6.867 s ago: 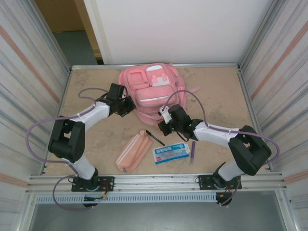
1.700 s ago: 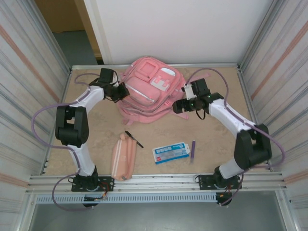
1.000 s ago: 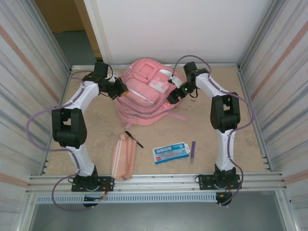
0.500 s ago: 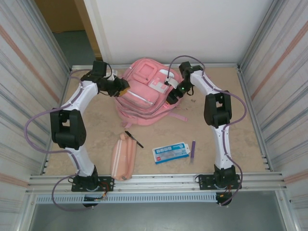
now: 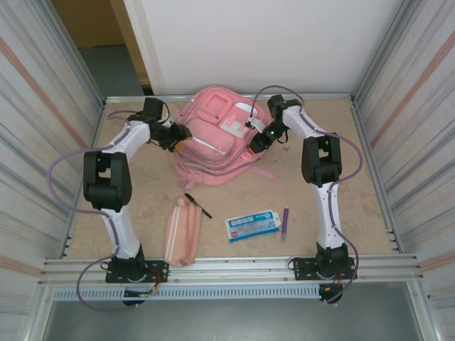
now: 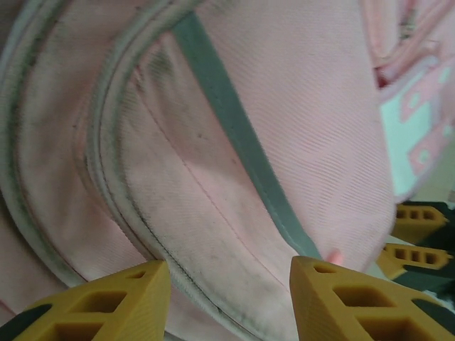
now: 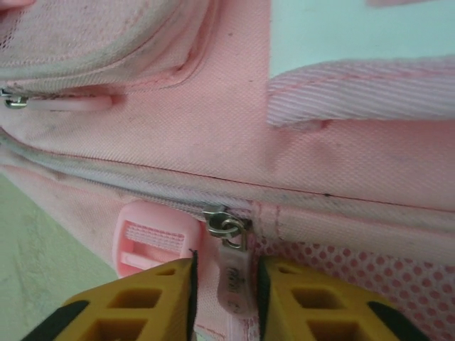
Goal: Pack the student bag
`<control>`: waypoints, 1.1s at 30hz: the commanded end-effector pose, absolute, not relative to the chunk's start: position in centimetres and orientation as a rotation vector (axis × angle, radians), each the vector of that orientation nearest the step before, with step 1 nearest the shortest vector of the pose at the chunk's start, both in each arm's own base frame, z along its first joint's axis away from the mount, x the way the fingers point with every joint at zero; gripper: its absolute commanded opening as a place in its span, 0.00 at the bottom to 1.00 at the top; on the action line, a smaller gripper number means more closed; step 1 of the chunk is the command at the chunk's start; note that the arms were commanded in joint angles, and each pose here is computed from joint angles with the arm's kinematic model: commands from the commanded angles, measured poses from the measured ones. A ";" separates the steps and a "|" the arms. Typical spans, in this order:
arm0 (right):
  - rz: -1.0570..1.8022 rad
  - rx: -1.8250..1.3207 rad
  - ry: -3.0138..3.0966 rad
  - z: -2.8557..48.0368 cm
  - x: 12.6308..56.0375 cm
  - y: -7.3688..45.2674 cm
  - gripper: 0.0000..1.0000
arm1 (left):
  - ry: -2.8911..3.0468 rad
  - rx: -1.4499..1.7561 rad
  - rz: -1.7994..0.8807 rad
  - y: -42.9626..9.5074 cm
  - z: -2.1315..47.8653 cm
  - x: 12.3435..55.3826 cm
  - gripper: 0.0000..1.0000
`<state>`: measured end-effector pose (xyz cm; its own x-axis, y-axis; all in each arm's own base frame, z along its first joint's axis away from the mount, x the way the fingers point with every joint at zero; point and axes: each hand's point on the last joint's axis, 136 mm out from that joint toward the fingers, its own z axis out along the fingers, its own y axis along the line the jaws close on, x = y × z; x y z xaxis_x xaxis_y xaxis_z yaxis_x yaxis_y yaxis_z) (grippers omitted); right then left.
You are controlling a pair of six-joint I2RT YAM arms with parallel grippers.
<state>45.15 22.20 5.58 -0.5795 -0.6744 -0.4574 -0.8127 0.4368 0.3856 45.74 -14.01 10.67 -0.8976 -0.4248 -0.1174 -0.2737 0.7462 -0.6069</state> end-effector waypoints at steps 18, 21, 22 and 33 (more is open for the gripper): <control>0.795 -1.204 2.379 11.1 44.0 25.0 0.00 | 2.533 -0.647 -0.754 -12.4 10.1 49.8 0.00; 0.731 -1.116 2.555 11.3 43.2 24.0 0.00 | 2.517 -0.634 -0.805 -13.6 11.2 49.2 0.00; 0.740 -1.069 2.613 11.3 42.8 23.8 0.00 | 2.520 -0.627 -0.826 -14.3 11.4 48.9 0.00; 0.844 -0.924 2.835 11.5 38.6 26.5 0.00 | 2.442 -0.706 -0.964 -18.8 12.1 48.0 0.00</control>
